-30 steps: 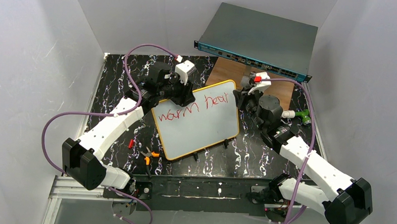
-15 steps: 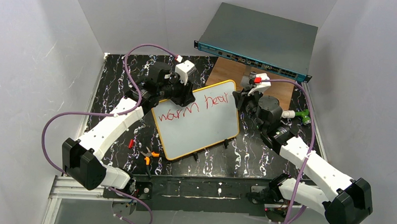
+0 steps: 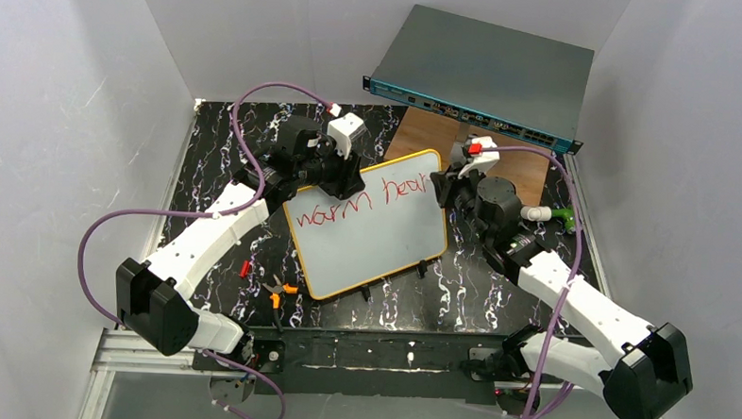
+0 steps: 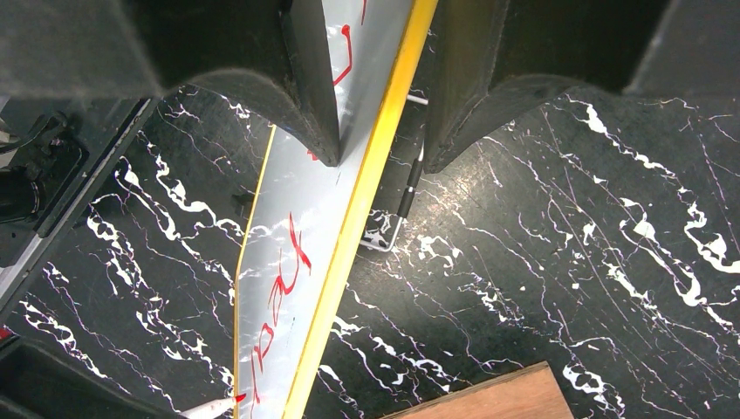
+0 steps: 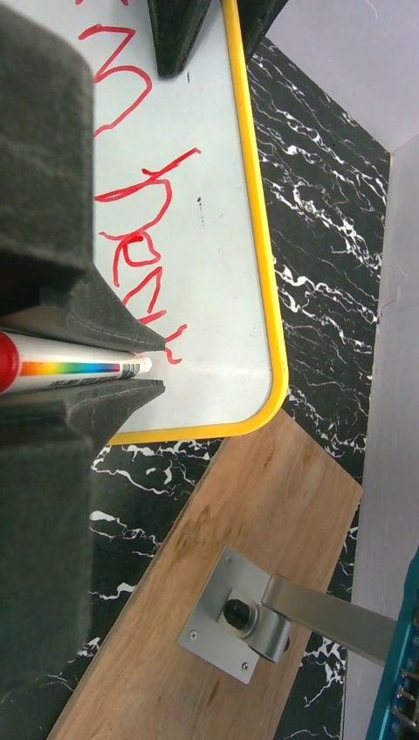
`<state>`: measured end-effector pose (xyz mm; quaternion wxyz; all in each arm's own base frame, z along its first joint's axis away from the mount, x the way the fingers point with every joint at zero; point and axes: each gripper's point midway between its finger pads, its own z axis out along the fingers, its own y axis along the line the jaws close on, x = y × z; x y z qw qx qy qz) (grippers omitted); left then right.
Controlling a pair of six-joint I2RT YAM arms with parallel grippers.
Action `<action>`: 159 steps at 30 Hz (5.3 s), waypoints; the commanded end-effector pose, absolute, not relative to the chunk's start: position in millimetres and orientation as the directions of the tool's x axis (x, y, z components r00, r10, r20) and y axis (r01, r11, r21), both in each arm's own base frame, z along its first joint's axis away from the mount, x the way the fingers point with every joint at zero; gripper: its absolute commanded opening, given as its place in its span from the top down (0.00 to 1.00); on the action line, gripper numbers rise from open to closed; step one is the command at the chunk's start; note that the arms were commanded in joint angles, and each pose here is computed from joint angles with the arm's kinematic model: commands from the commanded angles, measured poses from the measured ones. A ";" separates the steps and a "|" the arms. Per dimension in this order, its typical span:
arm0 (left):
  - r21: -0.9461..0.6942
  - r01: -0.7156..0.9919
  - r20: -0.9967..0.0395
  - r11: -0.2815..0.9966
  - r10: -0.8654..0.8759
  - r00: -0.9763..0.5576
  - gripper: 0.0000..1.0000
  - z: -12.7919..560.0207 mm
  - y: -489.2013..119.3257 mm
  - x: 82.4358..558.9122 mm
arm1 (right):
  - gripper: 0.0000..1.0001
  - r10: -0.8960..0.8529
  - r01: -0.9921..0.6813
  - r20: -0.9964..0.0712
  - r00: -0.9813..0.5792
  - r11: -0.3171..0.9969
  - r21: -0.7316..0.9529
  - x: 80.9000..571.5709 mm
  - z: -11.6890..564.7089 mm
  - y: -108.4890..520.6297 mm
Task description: Write a sentence on the whiteboard
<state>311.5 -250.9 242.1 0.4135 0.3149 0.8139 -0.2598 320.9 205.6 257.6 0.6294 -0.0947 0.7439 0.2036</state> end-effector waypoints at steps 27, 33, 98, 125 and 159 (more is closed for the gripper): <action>-0.124 0.750 -0.887 0.649 0.266 -0.377 1.00 277.3 -253.6 314.2 | 0.99 0.161 -0.392 -0.983 -0.087 0.902 0.182 333.3 304.5 201.7; -0.124 0.751 -0.887 0.649 0.267 -0.377 1.00 277.7 -253.8 314.3 | 0.99 0.185 -0.401 -0.981 -0.061 0.895 0.194 334.1 322.6 203.7; -0.129 0.756 -0.896 0.642 0.250 -0.366 1.00 283.6 -253.0 308.5 | 0.99 0.118 -0.395 -0.989 -0.088 0.907 0.143 323.0 300.3 193.6; -0.121 0.751 -0.897 0.649 0.253 -0.364 1.00 282.2 -250.5 309.0 | 0.99 0.109 -0.312 -0.990 -0.085 0.941 0.130 348.0 297.8 188.3; -0.117 0.751 -0.898 0.650 0.254 -0.360 1.00 282.4 -251.6 310.8 | 0.99 0.112 -0.354 -0.982 -0.150 0.922 0.159 338.8 268.0 195.9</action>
